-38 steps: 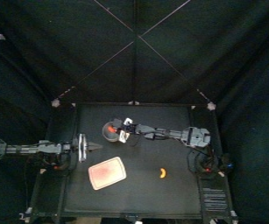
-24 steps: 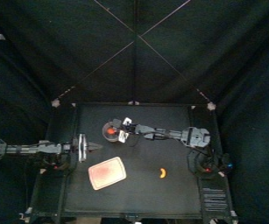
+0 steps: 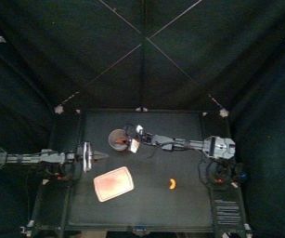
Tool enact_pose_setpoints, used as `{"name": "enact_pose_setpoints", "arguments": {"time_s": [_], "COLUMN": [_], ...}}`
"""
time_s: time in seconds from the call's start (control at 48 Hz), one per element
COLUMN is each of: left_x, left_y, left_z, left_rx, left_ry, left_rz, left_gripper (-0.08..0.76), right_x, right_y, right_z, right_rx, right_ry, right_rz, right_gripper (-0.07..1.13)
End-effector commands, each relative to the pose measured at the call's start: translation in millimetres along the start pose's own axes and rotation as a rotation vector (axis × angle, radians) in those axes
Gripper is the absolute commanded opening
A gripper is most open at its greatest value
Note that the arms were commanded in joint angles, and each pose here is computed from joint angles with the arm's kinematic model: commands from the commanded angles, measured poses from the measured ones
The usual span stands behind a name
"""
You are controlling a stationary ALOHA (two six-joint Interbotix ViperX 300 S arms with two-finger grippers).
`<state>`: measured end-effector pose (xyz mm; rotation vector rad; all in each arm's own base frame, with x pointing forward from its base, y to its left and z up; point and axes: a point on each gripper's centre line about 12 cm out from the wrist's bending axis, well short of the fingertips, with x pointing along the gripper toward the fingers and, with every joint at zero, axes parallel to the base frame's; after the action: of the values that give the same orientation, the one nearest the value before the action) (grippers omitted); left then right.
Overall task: Pick the drumstick then place it in the grey bowl
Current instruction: Drop drumstick in the grey bowl and return to neutral
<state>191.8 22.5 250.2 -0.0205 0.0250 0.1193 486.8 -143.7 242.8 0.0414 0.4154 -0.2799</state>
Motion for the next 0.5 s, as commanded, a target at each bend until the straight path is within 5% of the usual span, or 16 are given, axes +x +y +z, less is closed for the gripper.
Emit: {"name": "enact_pose_setpoints", "arguments": {"time_s": [0.021,0.5], "left_x": [2,1], "left_y": [1,7], "left_z": [5,4], "left_rx": [-0.002,0.003], "left_ry": [-0.015,-0.031], "left_rz": [0.006,0.037], "left_gripper": [-0.006,-0.008], "right_x": [-42,-133], "right_y": [0,21], "right_z": [16,-42], "right_rx": [0.012,0.055], "right_ry": [-0.146,-0.396], "right_rz": [0.005,0.057], "right_gripper": [0.79,0.79]}}
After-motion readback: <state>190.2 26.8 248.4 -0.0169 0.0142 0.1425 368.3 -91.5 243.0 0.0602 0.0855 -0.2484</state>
